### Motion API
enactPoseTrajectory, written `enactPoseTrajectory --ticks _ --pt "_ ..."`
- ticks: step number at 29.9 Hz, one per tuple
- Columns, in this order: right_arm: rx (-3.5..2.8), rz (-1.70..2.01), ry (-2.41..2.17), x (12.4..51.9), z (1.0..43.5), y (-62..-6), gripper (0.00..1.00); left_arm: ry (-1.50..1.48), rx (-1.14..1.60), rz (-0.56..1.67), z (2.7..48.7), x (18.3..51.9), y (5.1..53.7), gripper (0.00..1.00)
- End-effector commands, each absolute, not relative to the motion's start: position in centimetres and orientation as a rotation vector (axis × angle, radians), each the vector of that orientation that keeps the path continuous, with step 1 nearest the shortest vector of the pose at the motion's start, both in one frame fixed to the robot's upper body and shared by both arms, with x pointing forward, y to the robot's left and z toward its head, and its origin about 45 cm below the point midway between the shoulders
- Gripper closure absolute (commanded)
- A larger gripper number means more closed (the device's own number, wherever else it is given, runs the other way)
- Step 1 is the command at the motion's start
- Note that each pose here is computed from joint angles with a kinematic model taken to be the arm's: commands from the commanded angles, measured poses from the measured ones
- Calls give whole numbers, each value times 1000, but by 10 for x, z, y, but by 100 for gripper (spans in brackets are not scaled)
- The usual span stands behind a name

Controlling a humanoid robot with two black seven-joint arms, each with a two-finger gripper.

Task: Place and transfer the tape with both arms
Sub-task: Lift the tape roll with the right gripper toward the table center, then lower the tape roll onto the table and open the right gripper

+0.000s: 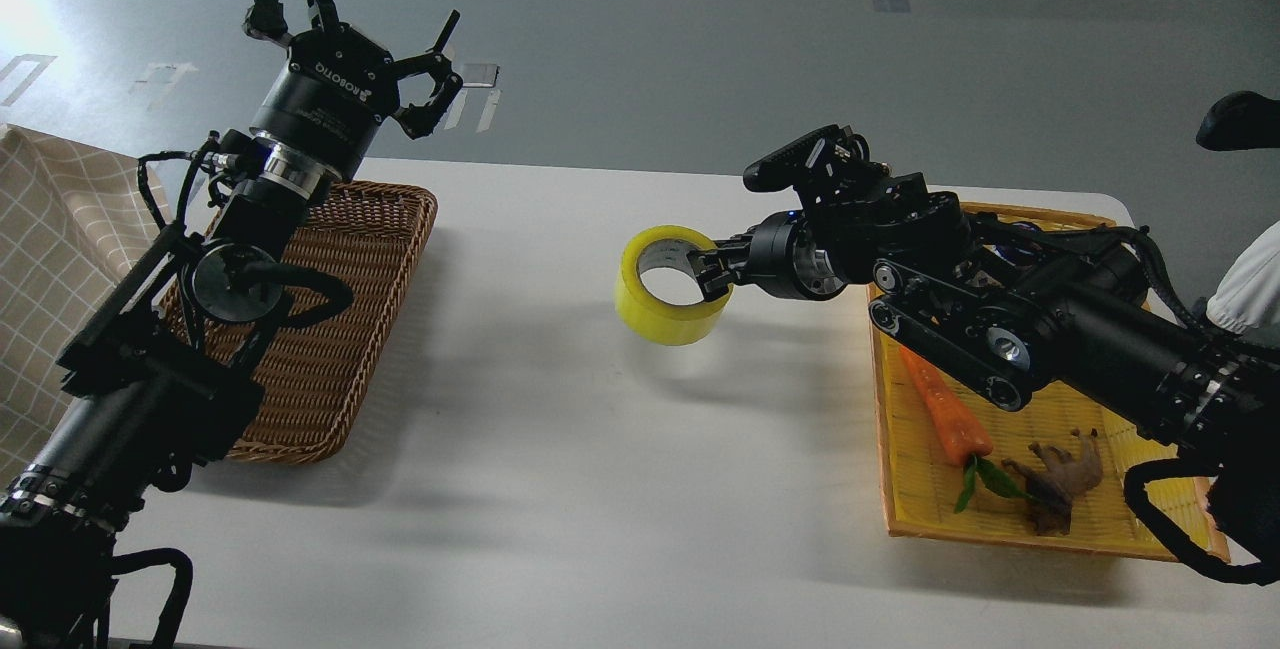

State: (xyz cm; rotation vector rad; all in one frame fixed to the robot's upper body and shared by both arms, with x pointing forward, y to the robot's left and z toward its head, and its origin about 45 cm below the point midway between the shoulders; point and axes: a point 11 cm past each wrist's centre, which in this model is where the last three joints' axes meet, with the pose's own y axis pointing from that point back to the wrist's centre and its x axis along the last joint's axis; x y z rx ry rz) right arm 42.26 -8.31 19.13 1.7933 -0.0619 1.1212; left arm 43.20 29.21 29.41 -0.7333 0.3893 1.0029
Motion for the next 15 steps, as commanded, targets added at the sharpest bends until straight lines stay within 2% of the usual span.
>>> enactPoseTrajectory --ticks 1,7,9,15 --pt "1801 1106 -50 420 183 -72 96 391 -734 1002 294 432 292 2" --pt "1741 1091 28 413 161 -71 96 389 -734 1002 294 432 292 2" --pt "1717 1075 31 416 156 -78 93 390 -732 1002 294 432 291 2" --pt "1687 1076 32 421 157 -83 93 389 -736 1002 294 432 291 2"
